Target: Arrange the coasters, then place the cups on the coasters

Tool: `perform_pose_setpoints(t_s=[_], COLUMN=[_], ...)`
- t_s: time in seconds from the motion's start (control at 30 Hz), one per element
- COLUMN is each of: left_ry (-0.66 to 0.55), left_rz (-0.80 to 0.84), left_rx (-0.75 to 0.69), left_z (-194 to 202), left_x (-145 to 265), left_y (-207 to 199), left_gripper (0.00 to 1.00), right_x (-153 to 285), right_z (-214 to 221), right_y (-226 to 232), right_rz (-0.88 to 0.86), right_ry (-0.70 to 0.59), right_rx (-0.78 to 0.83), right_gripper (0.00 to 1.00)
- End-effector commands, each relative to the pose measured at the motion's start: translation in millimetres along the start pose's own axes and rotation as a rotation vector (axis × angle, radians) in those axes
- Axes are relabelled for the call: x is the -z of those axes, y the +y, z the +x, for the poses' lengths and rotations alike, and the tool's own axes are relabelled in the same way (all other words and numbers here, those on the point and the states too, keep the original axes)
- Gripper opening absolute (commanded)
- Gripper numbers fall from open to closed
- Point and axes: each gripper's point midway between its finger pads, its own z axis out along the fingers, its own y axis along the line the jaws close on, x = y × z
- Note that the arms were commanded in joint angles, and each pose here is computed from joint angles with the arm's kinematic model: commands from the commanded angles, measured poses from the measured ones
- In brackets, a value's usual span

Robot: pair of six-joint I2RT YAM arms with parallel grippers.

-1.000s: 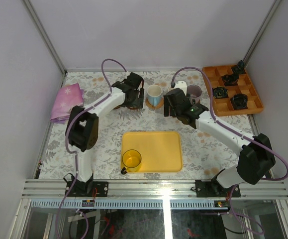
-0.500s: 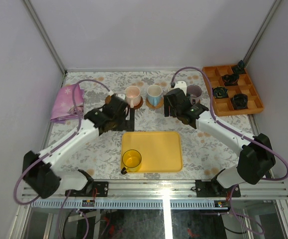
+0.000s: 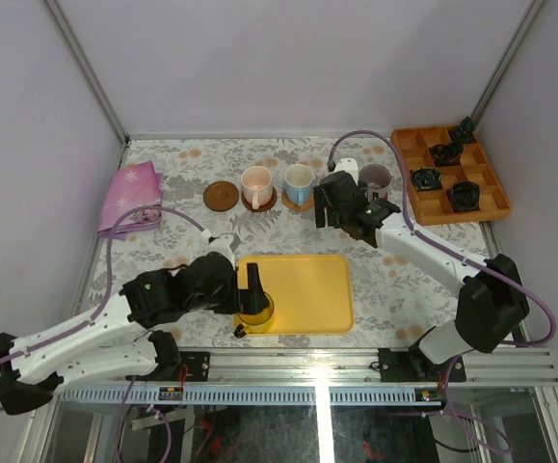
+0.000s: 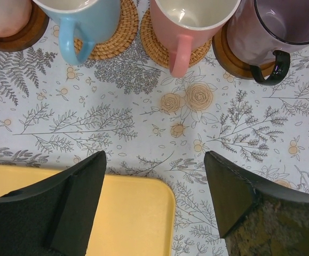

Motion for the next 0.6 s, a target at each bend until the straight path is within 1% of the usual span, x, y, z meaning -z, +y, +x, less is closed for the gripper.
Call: perform_pose_setpoints(t_s=[0.0, 0.1, 0.2, 0.37, 0.57], left_ry=[0.114, 0.152, 0.145, 0.113, 0.125], left_rz=[-0.055, -0.162, -0.239, -0.283, -0.317], left_rx=[0.017, -0.039, -0.055, -0.039, -0.045], left_z=[40.0, 57.7, 60.8, 63.3, 77.0], left_x=[-6.4, -10.6, -15.2, -15.7, -19.3], left_y=[0.4, 11.9, 19.0, 25.3, 46.7], left_gripper=[1.00, 1.00, 1.00, 1.00, 1.00], right_x=[8.8, 11.7, 13.2, 11.8, 9.8], right_z=[-21.5, -19.9, -16.4, -8.1, -8.4], right_y=[1.0, -1.1, -0.6, 2.4, 6.4], right_rz=[-0.021, -0.021, -0.031, -0.048, -0.062], right_ry=[-0.053, -0.056, -0.052, -0.029, -0.026], right_rx=[-0.028, -0.032, -0.042, -0.053, -0.057], right_gripper=[0.82, 0.82, 0.82, 0.82, 0.81])
